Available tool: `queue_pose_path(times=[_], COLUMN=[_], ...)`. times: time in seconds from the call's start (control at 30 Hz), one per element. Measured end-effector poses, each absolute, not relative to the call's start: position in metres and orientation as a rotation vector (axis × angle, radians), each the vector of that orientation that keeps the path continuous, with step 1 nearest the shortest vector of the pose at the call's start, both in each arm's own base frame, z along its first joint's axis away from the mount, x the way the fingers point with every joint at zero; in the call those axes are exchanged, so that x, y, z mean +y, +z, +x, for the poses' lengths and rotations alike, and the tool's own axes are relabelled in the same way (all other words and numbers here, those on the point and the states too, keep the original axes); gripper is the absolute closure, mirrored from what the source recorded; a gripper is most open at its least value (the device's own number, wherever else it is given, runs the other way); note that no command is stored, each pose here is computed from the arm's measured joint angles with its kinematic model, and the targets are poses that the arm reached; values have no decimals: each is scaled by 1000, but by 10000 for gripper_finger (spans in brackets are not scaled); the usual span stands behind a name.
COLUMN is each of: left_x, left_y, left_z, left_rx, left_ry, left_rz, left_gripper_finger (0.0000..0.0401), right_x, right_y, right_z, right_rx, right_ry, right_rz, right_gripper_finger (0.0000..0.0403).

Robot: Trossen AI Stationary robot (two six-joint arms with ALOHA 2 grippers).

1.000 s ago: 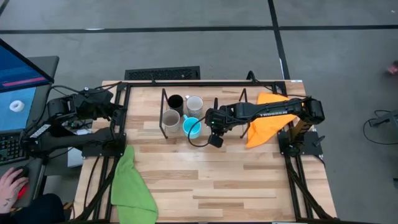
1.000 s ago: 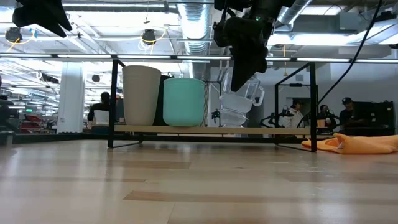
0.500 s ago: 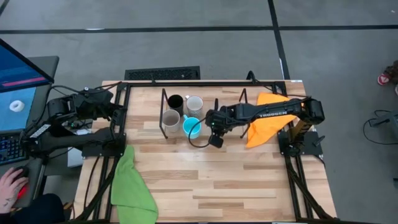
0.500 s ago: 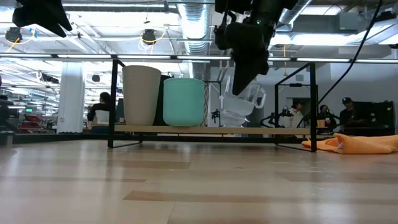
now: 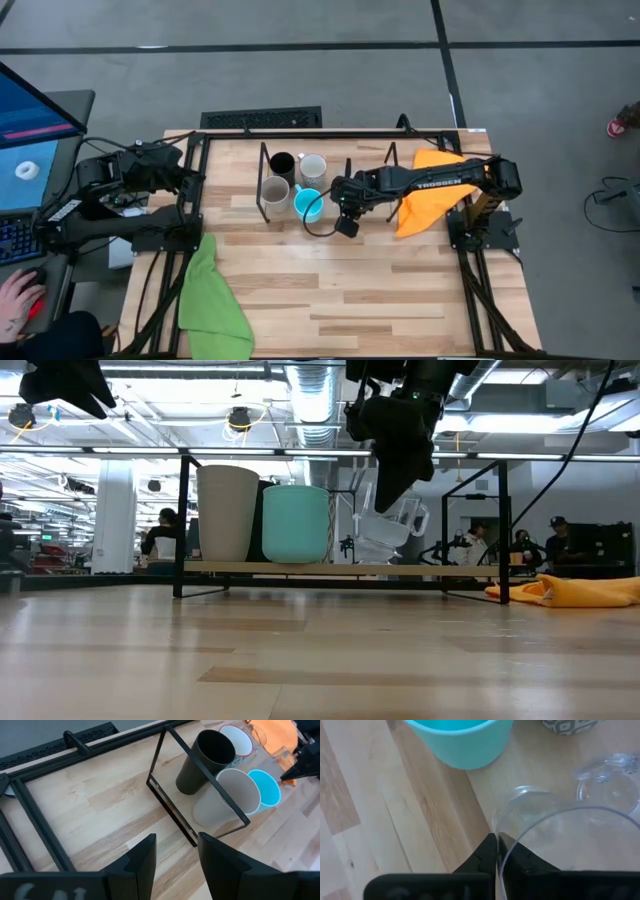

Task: Stack small to large cups/mugs on shelf
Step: Align the transparent mug with the other transparent mug, then return to Home Position

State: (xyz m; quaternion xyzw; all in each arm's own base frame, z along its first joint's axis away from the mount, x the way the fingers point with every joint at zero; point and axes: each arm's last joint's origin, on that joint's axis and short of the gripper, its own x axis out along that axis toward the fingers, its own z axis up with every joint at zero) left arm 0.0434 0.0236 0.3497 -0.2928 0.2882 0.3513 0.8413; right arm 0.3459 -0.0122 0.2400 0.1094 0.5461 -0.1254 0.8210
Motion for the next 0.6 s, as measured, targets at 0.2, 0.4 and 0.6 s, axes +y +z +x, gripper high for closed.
queue_pose_path(times=[0.2, 0.4, 0.6], left_x=[23, 23, 23], left_y=[350, 350, 350], left_z=[44, 43, 43], left_rx=[607, 606, 608], left_ry=[740, 741, 739], left_rz=[-626, -627, -621], left_gripper_finger=[266, 266, 266], right_x=[-13, -15, -15], right_y=[240, 240, 241], right_z=[346, 346, 348], right_rx=[1159, 1158, 1135], right_ry=[-281, -287, -283], right_rz=[250, 252, 254], right_gripper_finger=[350, 326, 291])
